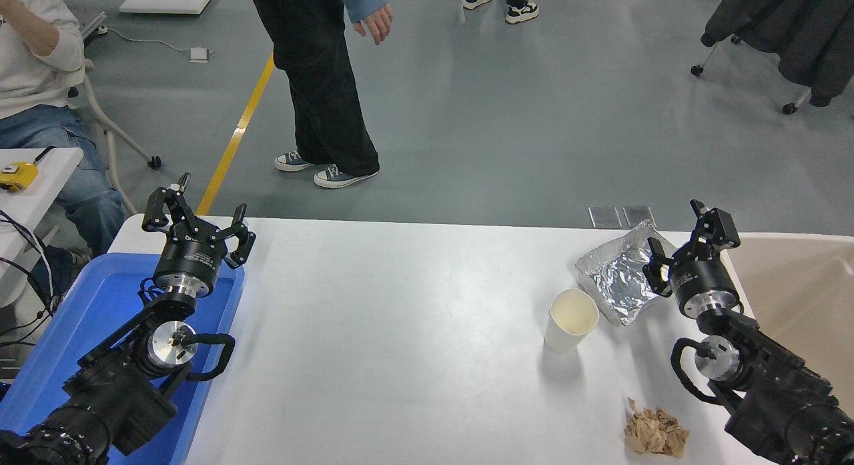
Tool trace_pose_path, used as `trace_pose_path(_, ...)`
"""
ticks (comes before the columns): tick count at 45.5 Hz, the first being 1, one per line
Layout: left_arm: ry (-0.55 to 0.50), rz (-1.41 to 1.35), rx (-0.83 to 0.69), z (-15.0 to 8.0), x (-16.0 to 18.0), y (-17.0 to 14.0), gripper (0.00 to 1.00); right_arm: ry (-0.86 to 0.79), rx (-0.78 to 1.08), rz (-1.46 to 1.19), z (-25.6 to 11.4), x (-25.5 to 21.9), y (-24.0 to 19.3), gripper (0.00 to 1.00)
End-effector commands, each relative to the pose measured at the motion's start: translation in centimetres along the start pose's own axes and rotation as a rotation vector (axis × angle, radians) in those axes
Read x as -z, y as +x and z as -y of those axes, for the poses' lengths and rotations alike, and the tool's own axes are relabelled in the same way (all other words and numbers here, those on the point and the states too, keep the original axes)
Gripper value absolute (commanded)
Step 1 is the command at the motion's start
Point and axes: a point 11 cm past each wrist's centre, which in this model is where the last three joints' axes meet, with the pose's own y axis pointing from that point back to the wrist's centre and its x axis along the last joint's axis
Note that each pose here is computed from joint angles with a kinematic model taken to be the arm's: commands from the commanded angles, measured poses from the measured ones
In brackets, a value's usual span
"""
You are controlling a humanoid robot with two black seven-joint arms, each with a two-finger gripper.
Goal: Dispose of the paper cup in the dustbin
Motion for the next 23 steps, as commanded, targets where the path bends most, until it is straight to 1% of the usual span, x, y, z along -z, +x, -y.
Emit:
trace_pose_path(1, 0.003, 0.000, 0.000, -0.01, 0.04, 0.00, 1.00, 0.004, 0.001, 0.007, 0.03, -0.04, -0.24, 1.00)
trace_pose_path(23, 0.001, 0.000, 0.000, -0.01, 0.02, 0.00, 1.00, 0.010, 0.016, 0.014, 0.23, 0.19, -0.66, 1.00)
